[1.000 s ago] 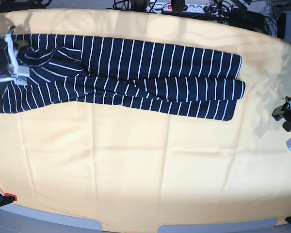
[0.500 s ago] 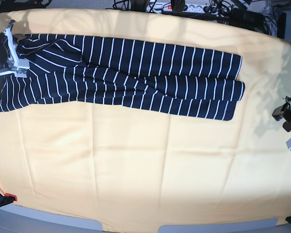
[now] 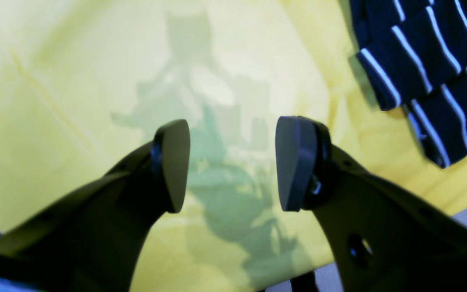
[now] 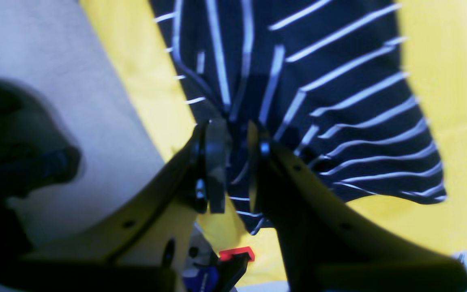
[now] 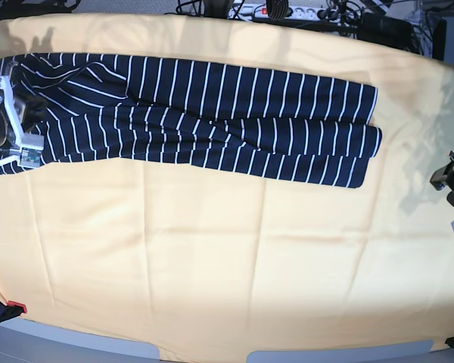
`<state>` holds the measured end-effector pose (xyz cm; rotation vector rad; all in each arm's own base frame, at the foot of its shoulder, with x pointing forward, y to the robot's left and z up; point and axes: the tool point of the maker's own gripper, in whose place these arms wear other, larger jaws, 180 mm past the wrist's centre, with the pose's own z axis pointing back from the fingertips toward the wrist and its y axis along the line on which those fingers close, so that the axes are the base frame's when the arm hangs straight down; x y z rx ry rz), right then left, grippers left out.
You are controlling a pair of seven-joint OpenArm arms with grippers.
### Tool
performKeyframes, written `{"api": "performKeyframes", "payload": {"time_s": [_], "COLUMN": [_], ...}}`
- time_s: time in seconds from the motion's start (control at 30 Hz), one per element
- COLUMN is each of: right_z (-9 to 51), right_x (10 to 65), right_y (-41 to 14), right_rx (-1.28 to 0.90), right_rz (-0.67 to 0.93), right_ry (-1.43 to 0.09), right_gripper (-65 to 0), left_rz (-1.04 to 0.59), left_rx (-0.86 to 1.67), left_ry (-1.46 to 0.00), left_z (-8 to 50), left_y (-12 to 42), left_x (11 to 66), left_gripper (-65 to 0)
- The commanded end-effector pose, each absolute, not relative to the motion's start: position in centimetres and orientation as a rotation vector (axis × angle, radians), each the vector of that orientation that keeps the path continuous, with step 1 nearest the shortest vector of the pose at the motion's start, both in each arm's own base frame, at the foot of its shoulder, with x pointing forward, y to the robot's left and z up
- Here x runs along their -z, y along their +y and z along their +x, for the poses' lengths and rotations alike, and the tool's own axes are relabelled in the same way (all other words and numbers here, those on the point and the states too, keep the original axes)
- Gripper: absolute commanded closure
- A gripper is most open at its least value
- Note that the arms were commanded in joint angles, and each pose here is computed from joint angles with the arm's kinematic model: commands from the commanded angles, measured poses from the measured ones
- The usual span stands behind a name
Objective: Fold the T-shirt properly
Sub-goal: 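Press the sleeve end flat with the right gripper, swing left arm away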
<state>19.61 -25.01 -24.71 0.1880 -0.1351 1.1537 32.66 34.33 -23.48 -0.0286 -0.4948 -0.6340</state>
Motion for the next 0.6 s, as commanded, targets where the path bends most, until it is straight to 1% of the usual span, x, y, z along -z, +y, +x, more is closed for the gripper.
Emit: {"api": "performKeyframes", "payload": {"time_s": [0.0,0.07,0.13,0.2,0.27,0.4,0.57], "right_z": [20.5,21.4,22.3,23.2,23.5,23.7,23.1], "right_x": [24.3,25.4,27.0,28.9,30.7,33.9,36.8], "right_y": [-26.2,-27.5,-28.6,-28.9,-29.1,-29.2,-28.6], "right_rx": [-1.156,-1.131,-1.048,-0.971,-0.903,-0.8,-0.715], "right_rz": [0.12,0.043,-0.003,-0.007,0.004,0.042,0.114], "right_ry": [-0.141,-0.139,-0.14,-0.162,-0.166,-0.159,-0.141], "right_gripper": [-12.6,-12.1,-11.2,-6.7,-0.1,0.0,0.0], "left_rz": [0.008,0.018,0.008,-0.007,-0.032,-0.075,-0.148], "left_rx": [0.618,0.589,0.553,0.528,0.507,0.458,0.361], "left_ry": [-0.565,-0.614,-0.676,-0.704,-0.71,-0.756,-0.748], "left_z": [33.6,34.3,34.9,34.9,34.7,34.7,33.7], "left_y": [35.2,35.6,35.8,35.9,35.9,36.1,36.7], "left_x": [20.7,19.3,17.6,16.6,16.0,15.3,18.0], "left_gripper": [-35.3,-35.3,-35.3,-35.3,-35.3,-35.3,-35.3]}}
